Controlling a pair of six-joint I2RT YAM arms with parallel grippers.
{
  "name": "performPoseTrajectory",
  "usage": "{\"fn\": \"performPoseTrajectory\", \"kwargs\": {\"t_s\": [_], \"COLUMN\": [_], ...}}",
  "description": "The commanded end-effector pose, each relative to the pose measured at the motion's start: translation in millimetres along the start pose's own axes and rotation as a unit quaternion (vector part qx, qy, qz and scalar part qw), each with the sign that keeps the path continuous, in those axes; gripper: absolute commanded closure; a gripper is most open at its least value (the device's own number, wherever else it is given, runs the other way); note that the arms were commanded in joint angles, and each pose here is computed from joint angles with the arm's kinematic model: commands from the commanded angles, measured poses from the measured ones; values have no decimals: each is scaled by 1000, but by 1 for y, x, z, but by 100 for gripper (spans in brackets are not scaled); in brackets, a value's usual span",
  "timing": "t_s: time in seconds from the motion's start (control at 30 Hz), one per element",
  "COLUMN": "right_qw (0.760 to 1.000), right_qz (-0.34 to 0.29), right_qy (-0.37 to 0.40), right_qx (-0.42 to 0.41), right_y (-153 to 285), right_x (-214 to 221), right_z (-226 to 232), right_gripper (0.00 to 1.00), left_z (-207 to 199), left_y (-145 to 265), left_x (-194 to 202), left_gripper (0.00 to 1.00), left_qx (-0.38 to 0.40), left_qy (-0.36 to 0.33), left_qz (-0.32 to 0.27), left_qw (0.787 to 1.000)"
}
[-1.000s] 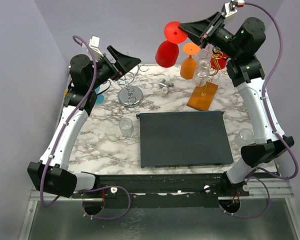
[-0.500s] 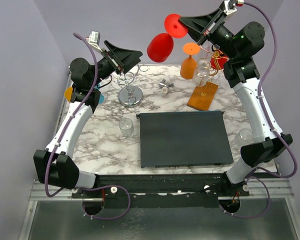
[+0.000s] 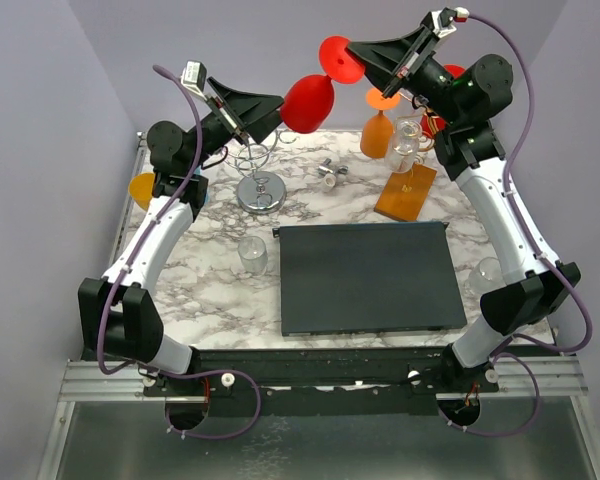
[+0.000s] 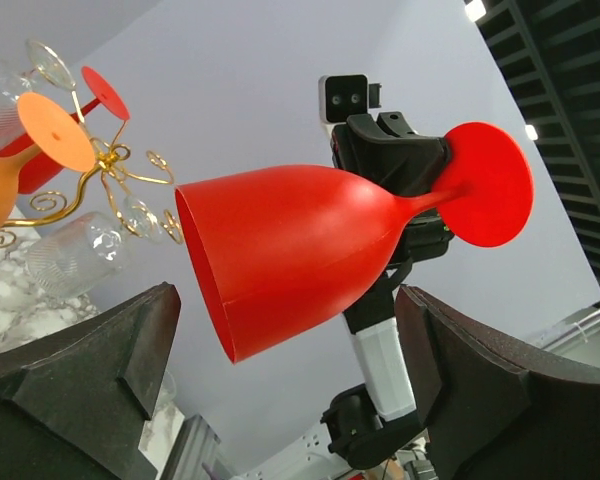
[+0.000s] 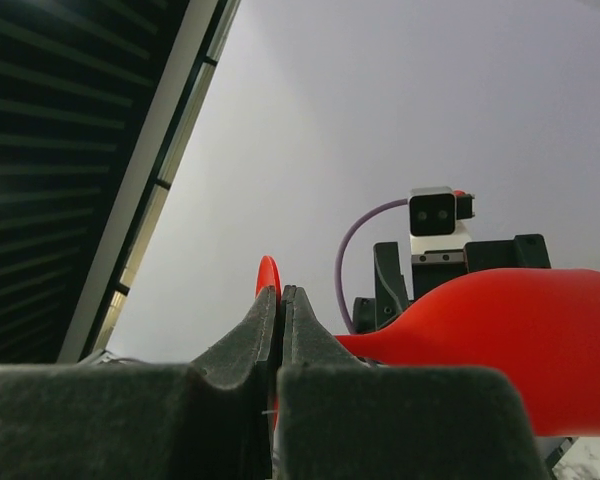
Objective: Take the wine glass off the wine glass rack
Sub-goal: Place the wine glass at the center of the board.
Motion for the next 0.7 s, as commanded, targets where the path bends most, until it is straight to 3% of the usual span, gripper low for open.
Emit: {"fn": "performPoseTrajectory", "kwargs": {"t_s": [0.0, 0.43, 0.67], "right_qw": [999, 996, 995], "right_qz": [23, 55, 65], "right_qy": [-2, -26, -30], "right_qx": [-40, -61, -68], "right_y": [0, -3, -5], "right_x": [10, 14, 15], "right_z": [15, 18, 18], "right_gripper": [99, 100, 99], "left_z": [-14, -44, -54], "left_y": [2, 5, 5], "left_x": [0, -5, -2], "left_gripper": [5, 27, 44], "left_qx": [55, 133, 149], "left_qy": [16, 54, 57], "left_qz": [6, 6, 15], "left_qw": [998, 990, 987]}}
Point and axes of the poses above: each gripper's point midway between its finger pads, its own y axis back along the fingers, its own z axis along the line the jaws close on, x = y × z, the point moved 3 cm from there along y, back along the fingers, and after that the axes turned 8 degrees about -y, right-handed, at the moved point
